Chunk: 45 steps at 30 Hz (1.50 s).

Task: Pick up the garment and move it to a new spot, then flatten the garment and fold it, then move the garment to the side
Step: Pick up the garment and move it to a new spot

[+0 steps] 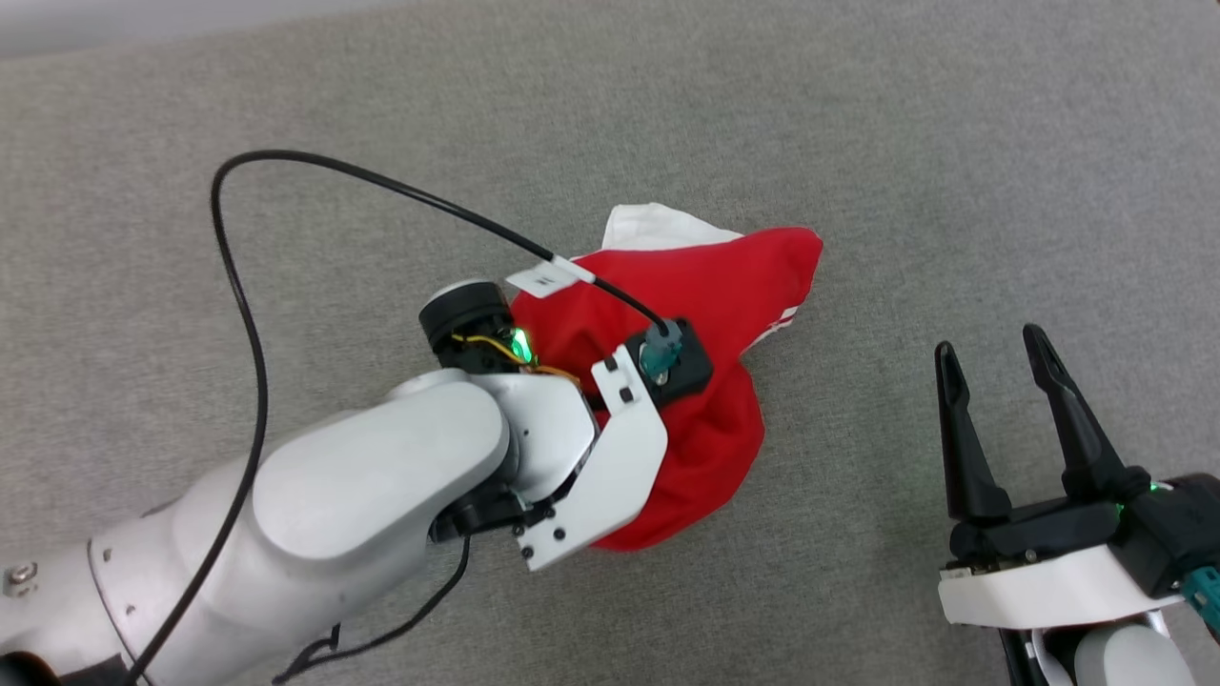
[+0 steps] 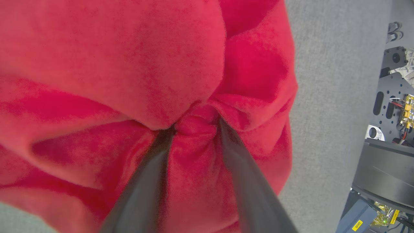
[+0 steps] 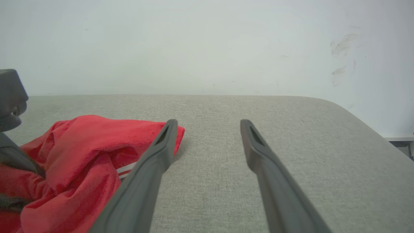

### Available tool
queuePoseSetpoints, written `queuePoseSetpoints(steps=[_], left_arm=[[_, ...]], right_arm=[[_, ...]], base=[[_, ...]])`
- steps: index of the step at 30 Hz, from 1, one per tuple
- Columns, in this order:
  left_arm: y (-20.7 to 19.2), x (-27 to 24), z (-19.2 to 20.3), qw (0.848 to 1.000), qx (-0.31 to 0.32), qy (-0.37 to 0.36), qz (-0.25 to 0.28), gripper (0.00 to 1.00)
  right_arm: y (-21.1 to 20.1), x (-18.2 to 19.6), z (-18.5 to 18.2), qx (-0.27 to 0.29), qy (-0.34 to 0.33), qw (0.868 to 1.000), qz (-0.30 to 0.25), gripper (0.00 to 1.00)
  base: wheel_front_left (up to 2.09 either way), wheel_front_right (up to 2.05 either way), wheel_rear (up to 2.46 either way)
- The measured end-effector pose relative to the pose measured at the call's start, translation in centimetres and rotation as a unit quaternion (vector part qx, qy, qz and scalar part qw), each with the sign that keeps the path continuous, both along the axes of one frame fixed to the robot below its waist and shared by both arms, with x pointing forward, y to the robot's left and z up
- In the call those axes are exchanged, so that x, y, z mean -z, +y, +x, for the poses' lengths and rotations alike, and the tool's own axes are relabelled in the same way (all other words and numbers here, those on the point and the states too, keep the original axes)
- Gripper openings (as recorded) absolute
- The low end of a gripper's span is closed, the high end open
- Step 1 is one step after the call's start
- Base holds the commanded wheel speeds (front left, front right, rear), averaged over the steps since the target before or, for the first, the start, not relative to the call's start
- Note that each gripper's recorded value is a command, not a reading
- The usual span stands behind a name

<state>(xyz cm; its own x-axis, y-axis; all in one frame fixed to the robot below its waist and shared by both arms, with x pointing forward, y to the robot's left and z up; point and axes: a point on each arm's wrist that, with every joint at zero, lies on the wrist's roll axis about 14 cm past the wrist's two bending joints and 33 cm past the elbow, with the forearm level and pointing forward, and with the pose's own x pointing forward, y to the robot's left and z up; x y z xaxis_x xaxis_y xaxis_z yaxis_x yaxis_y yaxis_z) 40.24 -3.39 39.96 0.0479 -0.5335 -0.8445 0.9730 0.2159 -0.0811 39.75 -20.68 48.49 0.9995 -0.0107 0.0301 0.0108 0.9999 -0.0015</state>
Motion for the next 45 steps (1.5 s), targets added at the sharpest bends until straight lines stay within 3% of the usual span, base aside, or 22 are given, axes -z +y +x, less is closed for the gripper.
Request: queuePoseSetpoints(steps=[3,7,13,17,21,28,32,34,39,45], left_arm=[[-1.2,-2.9,1.3,0.997,-0.009,-0.045,-0.065,1.0],[-2.4,-8.6,4.1,0.973,-0.036,-0.134,-0.182,1.0],[-0.5,-15.5,6.9,0.903,-0.126,-0.273,-0.306,1.0],[2.8,-17.9,7.8,0.844,-0.2,-0.351,-0.353,1.0],[6.7,-17.4,7.7,0.802,-0.267,-0.402,-0.353,1.0],[12.3,-16.3,6.6,0.74,-0.387,-0.44,-0.329,1.0],[14.6,-17.1,5.5,0.694,-0.439,-0.464,-0.332,1.0],[15.9,-16.6,4.6,0.679,-0.464,-0.469,-0.323,1.0],[18.0,-15.7,2.5,0.645,-0.513,-0.469,-0.316,1.0],[19.3,-14.3,-0.1,0.631,-0.542,-0.462,-0.308,1.0]], right_arm=[[0.1,-0.3,-0.5,0.0,-0.003,1.0,0.002,1.0],[0.2,-0.8,-1.4,-0.002,-0.008,1.0,0.002,1.0],[1.2,-1.8,-2.1,-0.016,-0.022,1.0,0.002,1.0],[1.4,-2.3,-1.9,-0.022,-0.032,0.999,0.002,1.0],[1.8,-2.8,-1.4,-0.029,-0.041,0.999,0.0,1.0],[2.6,-3.2,-1.2,-0.042,-0.048,0.998,-0.004,1.0],[2.8,-3.5,-1.2,-0.045,-0.051,0.998,-0.004,1.0],[2.8,-3.6,-1.4,-0.045,-0.052,0.998,-0.003,1.0],[2.6,-3.5,-2.1,-0.041,-0.051,0.998,0.005,1.0],[2.3,-3.7,-3.3,-0.037,-0.052,0.998,0.008,1.0]], base=[[0.0,0.0,0.0],[0.0,0.0,0.0],[0.0,0.0,0.0],[0.0,0.0,0.0],[0.0,0.0,0.0],[0.0,0.0,0.0],[0.0,0.0,0.0],[0.0,0.0,0.0],[0.0,0.0,0.0],[0.0,0.0,0.0]])
